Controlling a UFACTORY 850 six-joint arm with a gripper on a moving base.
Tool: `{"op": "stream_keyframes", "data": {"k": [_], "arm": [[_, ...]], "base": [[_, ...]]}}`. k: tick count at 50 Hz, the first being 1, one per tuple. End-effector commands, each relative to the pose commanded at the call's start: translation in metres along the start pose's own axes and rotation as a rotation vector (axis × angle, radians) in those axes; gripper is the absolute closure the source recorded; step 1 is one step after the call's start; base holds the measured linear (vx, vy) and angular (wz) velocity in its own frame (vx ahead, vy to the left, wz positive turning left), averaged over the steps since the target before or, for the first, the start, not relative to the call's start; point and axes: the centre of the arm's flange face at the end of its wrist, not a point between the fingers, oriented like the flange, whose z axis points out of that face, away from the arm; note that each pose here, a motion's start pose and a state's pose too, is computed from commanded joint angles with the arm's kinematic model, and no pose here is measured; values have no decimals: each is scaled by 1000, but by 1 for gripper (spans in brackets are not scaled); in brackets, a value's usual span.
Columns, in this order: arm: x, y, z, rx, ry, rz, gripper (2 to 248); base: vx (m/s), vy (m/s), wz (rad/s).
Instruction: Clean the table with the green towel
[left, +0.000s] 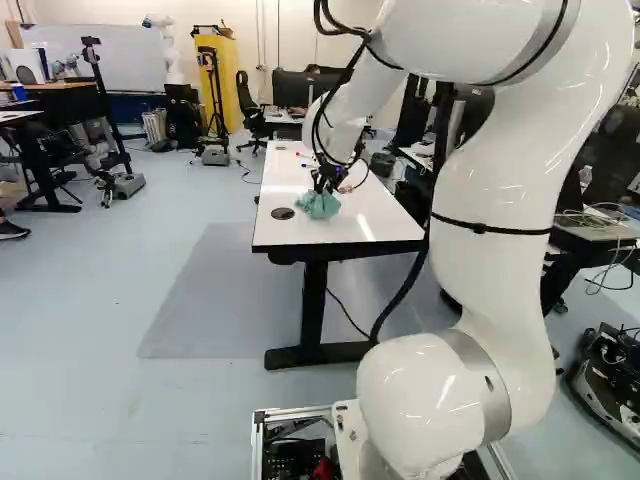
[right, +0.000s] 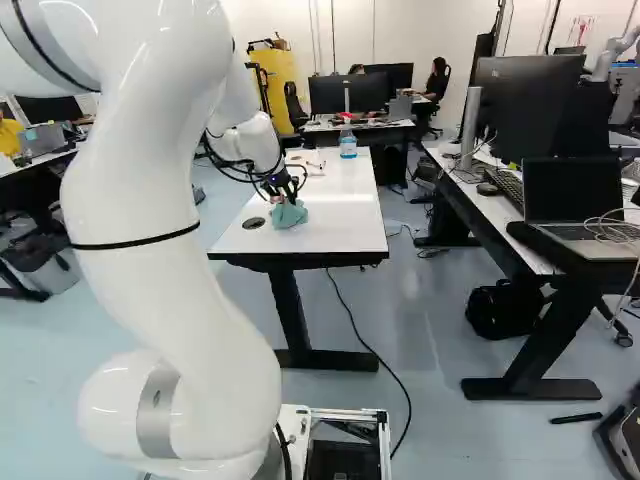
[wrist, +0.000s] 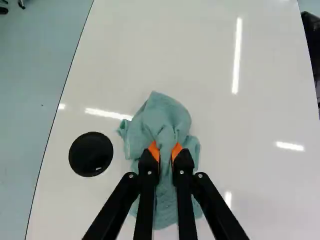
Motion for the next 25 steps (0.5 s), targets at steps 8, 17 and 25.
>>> {"op": "stream_keyframes", "data": {"k": [8, 17, 25], "arm": [[-6, 0, -13, -1, -46, 0, 204], [-18, -1, -30, -1, -102, -1, 204], [-29, -2, -47, -1, -147, -2, 204]], "base": [[0, 0, 0], [0, 0, 0], [0, 0, 0]]}}
